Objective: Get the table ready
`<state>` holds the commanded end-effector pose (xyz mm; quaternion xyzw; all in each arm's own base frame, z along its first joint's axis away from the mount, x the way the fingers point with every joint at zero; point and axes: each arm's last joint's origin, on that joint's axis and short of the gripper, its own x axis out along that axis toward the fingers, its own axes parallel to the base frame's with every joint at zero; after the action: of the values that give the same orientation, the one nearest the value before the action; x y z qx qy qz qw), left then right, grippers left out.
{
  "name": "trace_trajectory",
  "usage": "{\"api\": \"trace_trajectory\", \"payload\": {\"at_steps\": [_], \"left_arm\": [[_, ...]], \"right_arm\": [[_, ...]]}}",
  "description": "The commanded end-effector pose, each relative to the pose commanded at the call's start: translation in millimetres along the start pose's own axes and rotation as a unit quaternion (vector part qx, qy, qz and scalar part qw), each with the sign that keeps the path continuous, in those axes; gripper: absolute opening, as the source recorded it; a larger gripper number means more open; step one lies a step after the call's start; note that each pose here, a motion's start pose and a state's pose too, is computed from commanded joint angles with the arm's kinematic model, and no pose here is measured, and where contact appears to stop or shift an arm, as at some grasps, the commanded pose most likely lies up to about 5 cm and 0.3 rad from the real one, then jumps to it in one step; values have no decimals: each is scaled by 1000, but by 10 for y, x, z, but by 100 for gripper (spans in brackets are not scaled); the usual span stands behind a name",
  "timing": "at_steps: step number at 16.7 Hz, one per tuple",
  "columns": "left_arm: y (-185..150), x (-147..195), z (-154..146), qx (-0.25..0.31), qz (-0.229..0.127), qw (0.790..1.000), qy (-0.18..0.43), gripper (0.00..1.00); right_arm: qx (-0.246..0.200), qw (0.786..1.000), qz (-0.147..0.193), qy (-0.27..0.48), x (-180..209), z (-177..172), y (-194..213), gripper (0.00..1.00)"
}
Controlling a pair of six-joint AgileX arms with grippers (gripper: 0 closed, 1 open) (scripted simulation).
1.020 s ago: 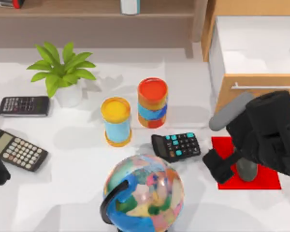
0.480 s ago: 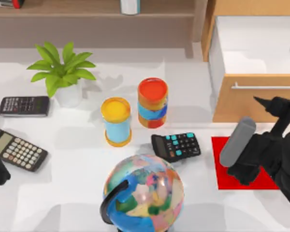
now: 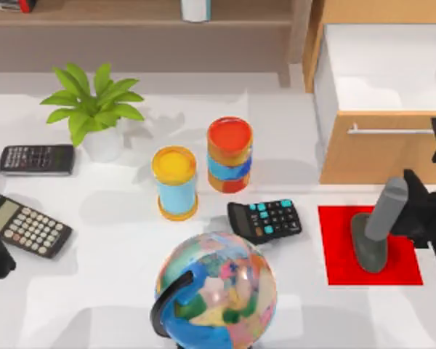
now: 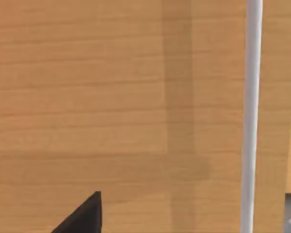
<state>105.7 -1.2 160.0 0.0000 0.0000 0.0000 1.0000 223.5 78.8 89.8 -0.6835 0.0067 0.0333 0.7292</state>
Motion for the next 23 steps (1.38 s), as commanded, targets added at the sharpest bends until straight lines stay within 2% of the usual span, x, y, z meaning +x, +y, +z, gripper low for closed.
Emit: {"api": "trace_trajectory", "payload": {"at_steps": [4,10,16,20,23], "left_arm": [[0,0,0,0,0,1000,0,100],[0,0,0,0,0,1000,0,100],[0,0,0,0,0,1000,0,100],[0,0,0,0,0,1000,0,100],[0,0,0,0,0,1000,0,100]], "right_arm": [[-32,999,-28,24,37,-77,-1,100],[-33,999,-25,22,39,-69,11,100],[-32,999,-28,24,269,-86,-14,100],[-32,999,-28,24,287,-88,-16,100],[-32,999,-28,24,287,-88,-16,77]]}}
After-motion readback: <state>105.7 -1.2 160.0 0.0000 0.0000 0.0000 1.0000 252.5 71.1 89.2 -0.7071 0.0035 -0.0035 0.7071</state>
